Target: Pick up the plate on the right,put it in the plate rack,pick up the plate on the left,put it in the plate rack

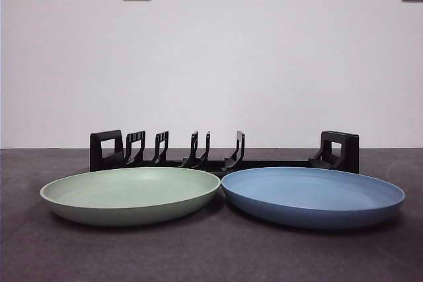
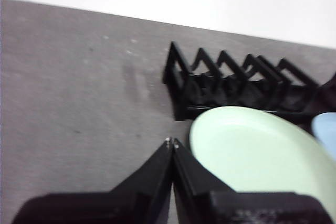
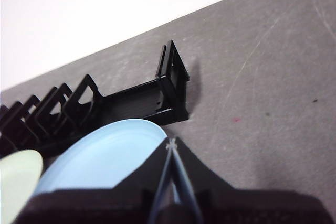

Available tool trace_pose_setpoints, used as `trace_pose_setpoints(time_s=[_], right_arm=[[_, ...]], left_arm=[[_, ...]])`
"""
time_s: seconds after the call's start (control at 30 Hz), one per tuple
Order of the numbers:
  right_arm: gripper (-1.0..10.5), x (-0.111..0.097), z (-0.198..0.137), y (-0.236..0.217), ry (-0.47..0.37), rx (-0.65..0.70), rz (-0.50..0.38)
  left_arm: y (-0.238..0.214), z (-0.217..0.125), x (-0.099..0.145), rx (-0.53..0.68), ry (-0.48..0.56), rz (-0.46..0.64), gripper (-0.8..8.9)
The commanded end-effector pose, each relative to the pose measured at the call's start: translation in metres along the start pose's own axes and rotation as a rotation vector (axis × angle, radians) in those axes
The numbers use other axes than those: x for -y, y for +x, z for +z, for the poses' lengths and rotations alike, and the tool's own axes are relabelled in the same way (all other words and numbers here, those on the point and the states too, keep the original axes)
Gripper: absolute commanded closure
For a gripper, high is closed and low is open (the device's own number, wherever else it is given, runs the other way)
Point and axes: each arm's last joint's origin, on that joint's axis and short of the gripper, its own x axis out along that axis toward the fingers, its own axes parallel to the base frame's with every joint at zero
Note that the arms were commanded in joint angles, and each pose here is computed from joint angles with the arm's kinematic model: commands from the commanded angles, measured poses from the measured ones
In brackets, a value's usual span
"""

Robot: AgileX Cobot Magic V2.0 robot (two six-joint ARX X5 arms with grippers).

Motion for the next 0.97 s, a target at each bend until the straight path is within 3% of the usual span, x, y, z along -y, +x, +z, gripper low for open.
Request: trace_pose_setpoints(time_s=[0.03,0.37,0.5,0.73,0.97], right_arm=[[9.6,0.000,-0.001,0.000,0.049,-0.012,0.000],[9.6,-0.011,0.029,0.000,0.049,-0.045,-0.021],[9.6,-0.017,0.045,0.008,0.023,-0.100,-0.043],[9.6,-0.024,0.067,0.042,-0.030,-0.273,-0.083],[9.5,-0.030,0.074,0.093,0.006,-0.534,0.022]], left_arm=[[0.000,0.000,0.001,0.005,-0.077,-0.038,8.20],[0.000,0.020,0.006,-0.034,-0.113,-0.040,8.20],[0.005,0.036,0.009,-0.068,-0.084,-0.032,8.20],[0.031,0.060,0.011,-0.148,-0.032,-0.052,8.20],[0.072,0.090,0.016,-0.299,0.006,-0.198,8.17]])
